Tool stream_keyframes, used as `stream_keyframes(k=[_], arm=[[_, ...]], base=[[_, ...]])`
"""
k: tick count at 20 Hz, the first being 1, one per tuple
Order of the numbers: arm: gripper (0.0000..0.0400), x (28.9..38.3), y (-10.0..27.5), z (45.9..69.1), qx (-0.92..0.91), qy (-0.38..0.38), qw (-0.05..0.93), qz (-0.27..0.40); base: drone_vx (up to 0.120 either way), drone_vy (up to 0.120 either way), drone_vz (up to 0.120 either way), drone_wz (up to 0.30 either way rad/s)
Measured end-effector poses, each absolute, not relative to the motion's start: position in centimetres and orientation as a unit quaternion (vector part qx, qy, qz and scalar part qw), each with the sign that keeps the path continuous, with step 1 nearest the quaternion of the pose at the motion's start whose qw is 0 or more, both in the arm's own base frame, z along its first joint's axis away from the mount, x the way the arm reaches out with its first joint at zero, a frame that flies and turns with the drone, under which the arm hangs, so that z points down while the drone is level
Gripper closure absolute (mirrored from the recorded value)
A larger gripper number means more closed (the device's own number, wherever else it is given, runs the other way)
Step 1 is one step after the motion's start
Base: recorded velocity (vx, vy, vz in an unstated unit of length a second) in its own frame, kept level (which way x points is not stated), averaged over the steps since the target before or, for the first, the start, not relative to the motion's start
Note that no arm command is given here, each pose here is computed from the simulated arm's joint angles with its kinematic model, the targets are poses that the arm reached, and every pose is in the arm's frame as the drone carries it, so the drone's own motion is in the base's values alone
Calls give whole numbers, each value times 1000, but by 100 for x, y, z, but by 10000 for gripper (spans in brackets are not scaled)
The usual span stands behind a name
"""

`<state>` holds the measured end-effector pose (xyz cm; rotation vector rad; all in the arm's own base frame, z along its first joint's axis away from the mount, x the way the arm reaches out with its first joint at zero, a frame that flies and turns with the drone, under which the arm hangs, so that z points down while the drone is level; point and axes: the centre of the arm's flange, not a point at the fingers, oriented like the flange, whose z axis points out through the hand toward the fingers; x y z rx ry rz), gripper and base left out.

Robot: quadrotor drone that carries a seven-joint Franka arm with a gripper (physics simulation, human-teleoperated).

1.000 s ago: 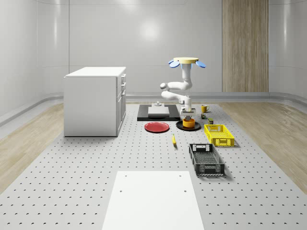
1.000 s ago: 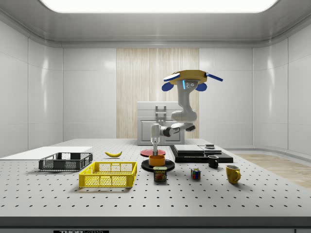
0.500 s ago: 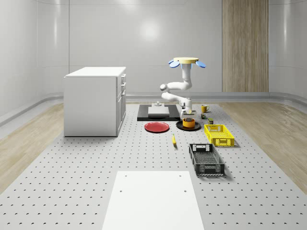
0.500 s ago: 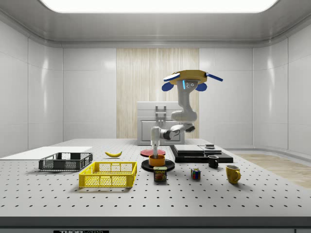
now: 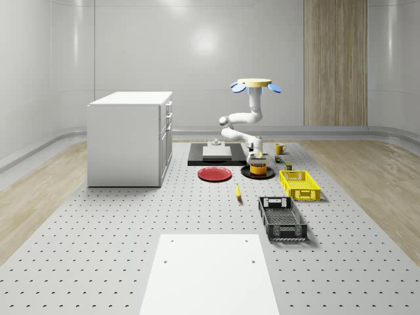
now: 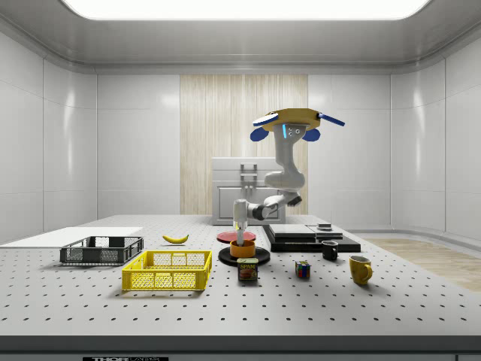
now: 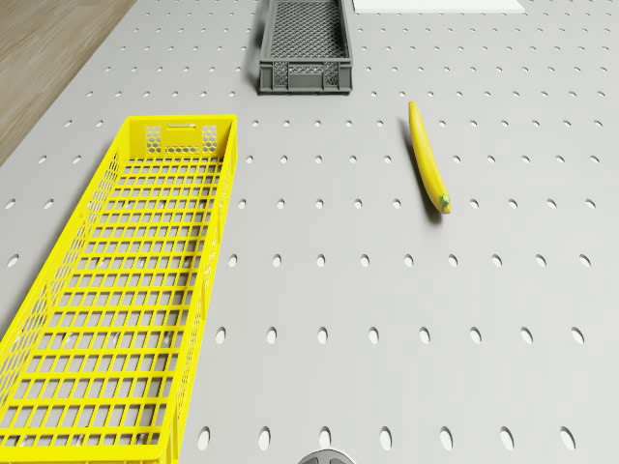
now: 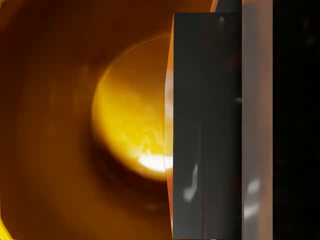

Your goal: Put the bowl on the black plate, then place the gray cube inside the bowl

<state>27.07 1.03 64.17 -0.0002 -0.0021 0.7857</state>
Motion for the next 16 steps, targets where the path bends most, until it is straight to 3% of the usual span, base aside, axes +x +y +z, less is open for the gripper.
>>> stream_keyframes(k=[3,6,16], arm=[[51,2707,103,6415,0,-1,924,383],[24,2707,102,6339,0,-1,924,383],[2,2708,102,6045,0,-1,924,383]], base=[[0,0,0,0],[0,0,0,0],[0,0,0,0]])
